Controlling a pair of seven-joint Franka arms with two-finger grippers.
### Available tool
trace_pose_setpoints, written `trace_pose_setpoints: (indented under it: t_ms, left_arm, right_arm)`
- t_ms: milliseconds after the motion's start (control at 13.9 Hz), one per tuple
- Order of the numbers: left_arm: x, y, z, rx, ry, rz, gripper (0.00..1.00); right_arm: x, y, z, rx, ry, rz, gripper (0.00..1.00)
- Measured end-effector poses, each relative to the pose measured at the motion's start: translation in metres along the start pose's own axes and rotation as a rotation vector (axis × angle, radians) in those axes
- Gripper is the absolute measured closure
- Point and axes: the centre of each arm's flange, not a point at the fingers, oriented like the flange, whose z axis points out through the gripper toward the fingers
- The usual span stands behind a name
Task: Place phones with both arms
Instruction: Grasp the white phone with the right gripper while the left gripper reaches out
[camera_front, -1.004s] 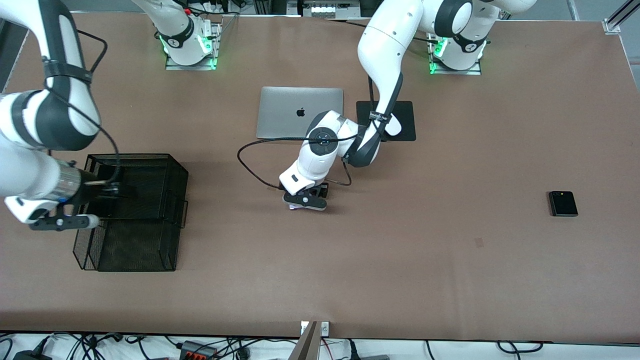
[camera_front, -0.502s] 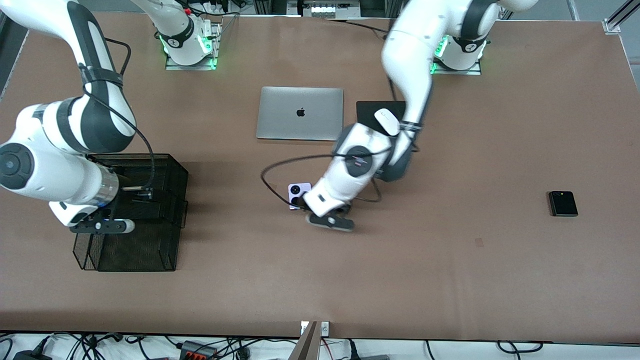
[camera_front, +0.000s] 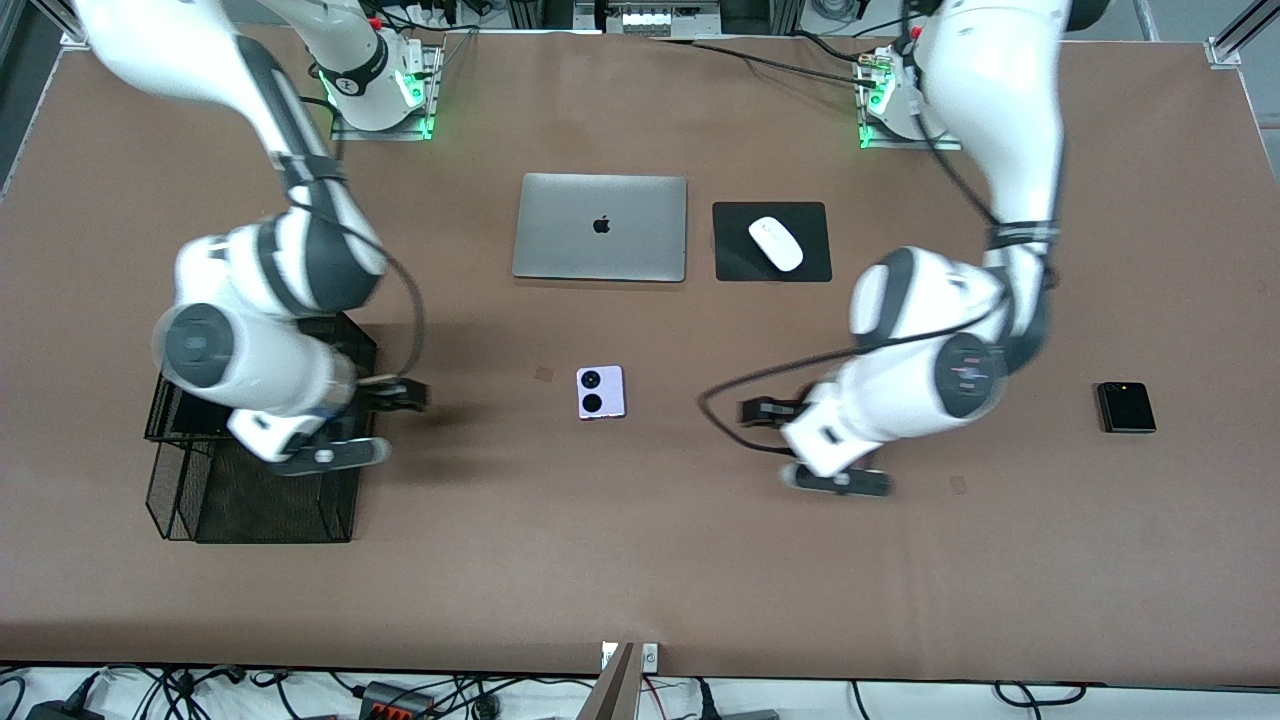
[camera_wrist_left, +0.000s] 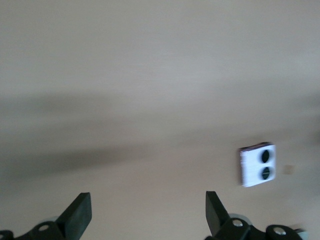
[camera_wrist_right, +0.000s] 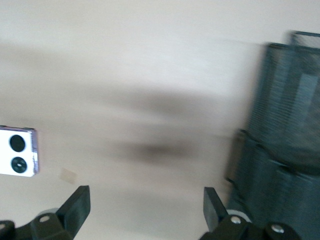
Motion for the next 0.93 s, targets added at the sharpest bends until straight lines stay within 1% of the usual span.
trace_pose_setpoints:
  t_ms: [143,358,430,574,645,789,932]
  left_arm:
    - [-0.003,-0.057,-0.021,0.010,-0.024,0.023,0.00]
    - [-0.014,-0.165,-0.028,0.010,-0.076,0.054,0.00]
    - [-0.020,-0.198,-0.026,0.023,-0.095,0.067,0.00]
    - [-0.032,-0.250,-0.027,0.099,-0.136,0.073,0.00]
    - [-0.036,-0.270,-0.030,0.115,-0.145,0.062,0.00]
    - [-0.044,-0.314,-0.036,0.115,-0.143,0.044,0.00]
    - [-0.051,-0.358,-0.044,0.110,-0.111,0.047,0.00]
  right_arm:
    - [0.000,-0.051,0.034,0.004,0.013,-0.050,0.00]
    - [-0.004,-0.115,0.079,0.012,0.059,-0.029,0.00]
    - [-0.006,-0.127,0.091,0.017,0.068,-0.022,0.00]
    - [-0.009,-0.145,0.112,0.027,0.082,-0.008,0.00]
    - [-0.012,-0.157,0.121,0.031,0.087,0.003,0.00]
    - [-0.020,-0.183,0.134,0.038,0.091,0.016,0.00]
    - [-0.026,-0.202,0.141,0.040,0.089,0.006,0.00]
